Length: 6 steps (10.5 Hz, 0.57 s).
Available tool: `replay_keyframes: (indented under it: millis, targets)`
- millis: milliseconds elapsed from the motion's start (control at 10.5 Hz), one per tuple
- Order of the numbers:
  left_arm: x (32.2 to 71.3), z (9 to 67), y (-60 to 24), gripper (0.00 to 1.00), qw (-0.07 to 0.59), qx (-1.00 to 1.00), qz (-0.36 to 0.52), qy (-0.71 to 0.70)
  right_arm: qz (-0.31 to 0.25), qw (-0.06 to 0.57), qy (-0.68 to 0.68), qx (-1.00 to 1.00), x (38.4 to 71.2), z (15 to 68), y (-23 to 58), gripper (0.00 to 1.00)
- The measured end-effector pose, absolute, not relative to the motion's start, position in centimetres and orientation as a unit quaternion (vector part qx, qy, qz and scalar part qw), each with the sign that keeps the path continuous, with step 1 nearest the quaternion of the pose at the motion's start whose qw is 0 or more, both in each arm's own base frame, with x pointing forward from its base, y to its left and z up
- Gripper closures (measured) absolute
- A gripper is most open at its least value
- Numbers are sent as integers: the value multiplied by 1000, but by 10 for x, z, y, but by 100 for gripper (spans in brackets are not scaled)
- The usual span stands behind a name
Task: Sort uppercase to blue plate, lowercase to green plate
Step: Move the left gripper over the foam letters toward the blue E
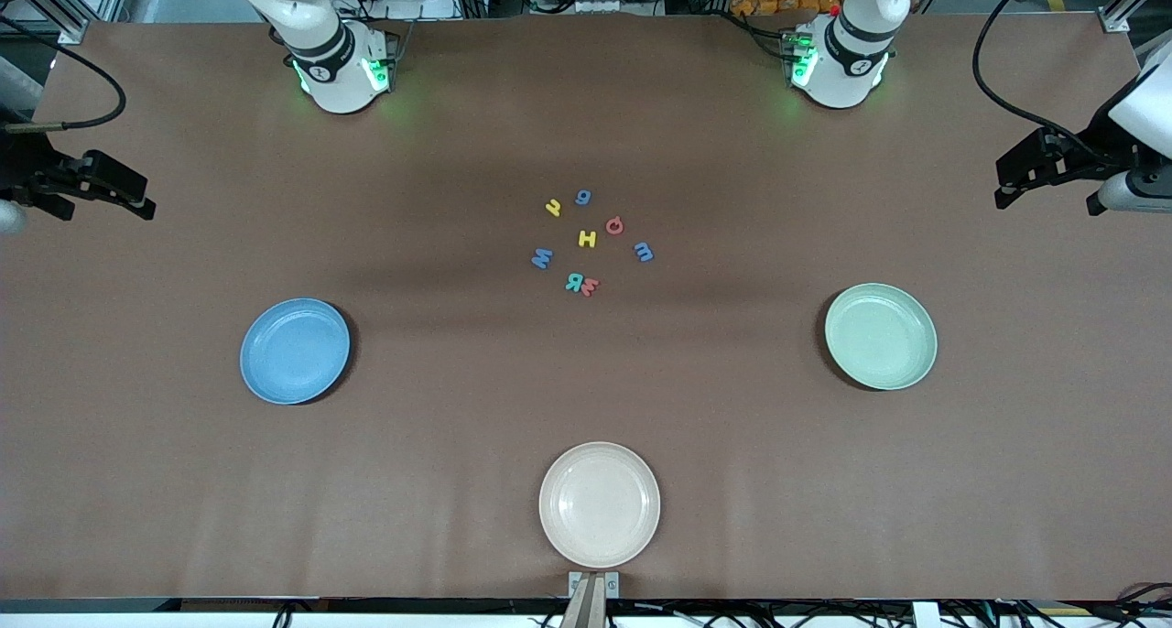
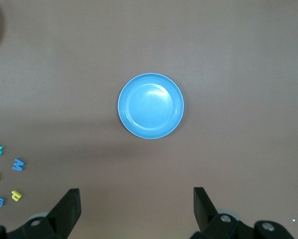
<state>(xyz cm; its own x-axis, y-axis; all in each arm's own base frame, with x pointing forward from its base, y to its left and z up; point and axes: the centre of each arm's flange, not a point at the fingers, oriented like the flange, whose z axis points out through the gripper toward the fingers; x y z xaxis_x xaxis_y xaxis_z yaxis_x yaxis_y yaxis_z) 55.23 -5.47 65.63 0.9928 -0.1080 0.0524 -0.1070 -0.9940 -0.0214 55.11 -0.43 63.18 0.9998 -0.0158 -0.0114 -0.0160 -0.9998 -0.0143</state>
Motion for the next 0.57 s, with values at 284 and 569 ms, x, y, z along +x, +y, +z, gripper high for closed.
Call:
replay_keyframes:
  millis: [284, 569]
  targets:
    - [551, 655, -54, 0, 8, -998, -19, 53, 6, 7, 8, -1000, 551, 632, -4, 0]
    - [551, 646, -57, 0, -2, -999, -5, 54, 6, 7, 8, -1000, 551, 632, -4, 0]
